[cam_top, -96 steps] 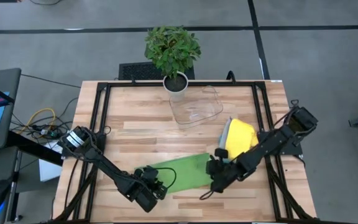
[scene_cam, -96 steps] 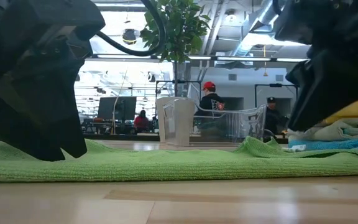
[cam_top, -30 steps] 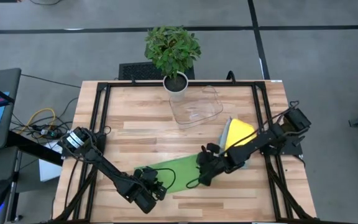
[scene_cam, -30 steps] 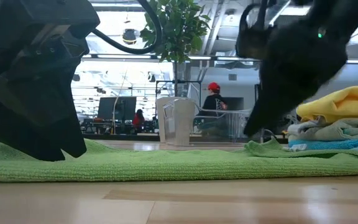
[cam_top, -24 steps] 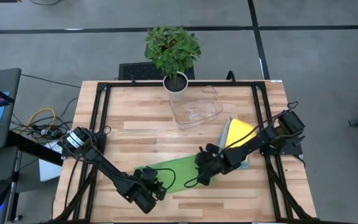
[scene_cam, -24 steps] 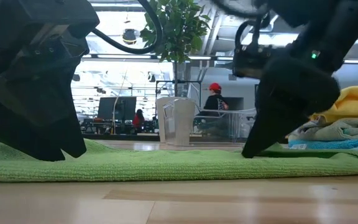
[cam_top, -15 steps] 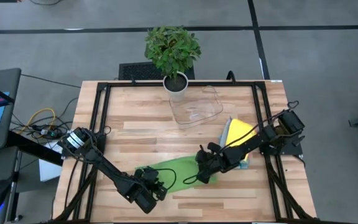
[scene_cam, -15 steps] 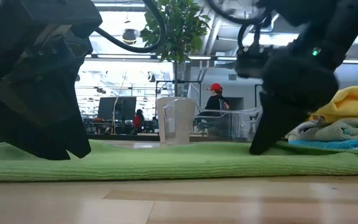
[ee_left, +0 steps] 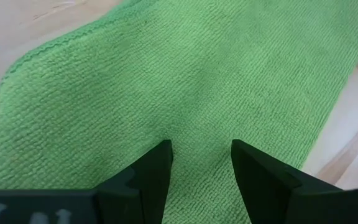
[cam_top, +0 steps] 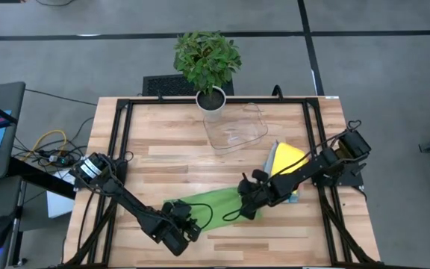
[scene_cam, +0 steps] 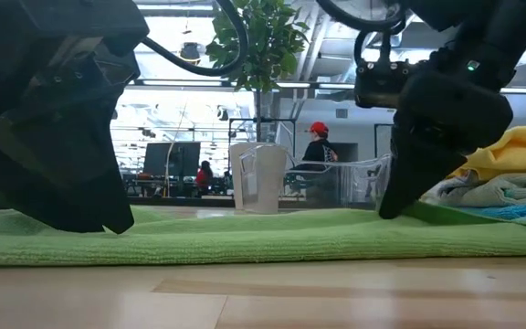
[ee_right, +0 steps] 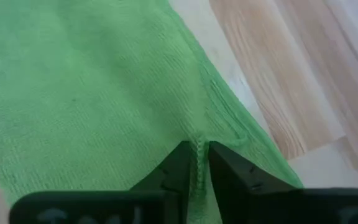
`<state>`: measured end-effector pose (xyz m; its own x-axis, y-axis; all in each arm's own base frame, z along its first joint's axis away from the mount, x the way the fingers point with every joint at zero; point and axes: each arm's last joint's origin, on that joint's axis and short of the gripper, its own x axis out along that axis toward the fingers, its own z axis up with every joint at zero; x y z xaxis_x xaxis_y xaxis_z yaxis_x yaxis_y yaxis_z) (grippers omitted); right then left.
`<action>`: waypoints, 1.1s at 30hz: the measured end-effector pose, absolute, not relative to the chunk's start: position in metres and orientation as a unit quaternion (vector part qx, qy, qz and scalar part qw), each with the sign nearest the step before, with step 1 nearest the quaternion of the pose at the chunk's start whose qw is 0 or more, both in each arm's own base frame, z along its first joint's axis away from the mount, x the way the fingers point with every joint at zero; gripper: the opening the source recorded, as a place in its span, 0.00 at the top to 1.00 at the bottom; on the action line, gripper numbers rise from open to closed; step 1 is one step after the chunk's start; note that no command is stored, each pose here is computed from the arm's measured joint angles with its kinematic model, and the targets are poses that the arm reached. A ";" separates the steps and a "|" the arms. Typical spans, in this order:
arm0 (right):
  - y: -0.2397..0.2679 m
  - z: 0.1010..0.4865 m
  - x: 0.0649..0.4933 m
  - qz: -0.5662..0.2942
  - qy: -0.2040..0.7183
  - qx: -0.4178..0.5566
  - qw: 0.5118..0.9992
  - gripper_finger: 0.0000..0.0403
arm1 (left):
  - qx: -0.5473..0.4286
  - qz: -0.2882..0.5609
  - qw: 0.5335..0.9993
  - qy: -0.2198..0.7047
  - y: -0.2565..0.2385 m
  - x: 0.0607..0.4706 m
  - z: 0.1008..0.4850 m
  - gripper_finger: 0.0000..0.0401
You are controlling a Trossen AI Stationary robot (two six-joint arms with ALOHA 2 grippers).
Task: Fold microfiber towels
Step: Fold the green microfiber cloth
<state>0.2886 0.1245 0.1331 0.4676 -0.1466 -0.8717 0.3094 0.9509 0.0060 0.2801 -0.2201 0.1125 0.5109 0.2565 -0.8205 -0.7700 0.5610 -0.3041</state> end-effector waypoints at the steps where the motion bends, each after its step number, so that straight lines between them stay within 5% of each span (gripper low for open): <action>1: 0.124 0.133 0.288 -0.137 0.501 0.083 0.851 0.79 | -0.341 0.321 0.799 0.377 -0.220 0.280 0.113 0.59; 22: 0.121 0.144 0.269 -0.163 0.537 0.060 0.825 0.86 | -0.339 0.314 0.802 0.379 -0.225 0.276 0.113 0.59; 33: 0.113 0.170 0.255 -0.188 0.525 0.077 0.826 0.74 | -0.346 0.310 0.799 0.382 -0.229 0.273 0.112 0.59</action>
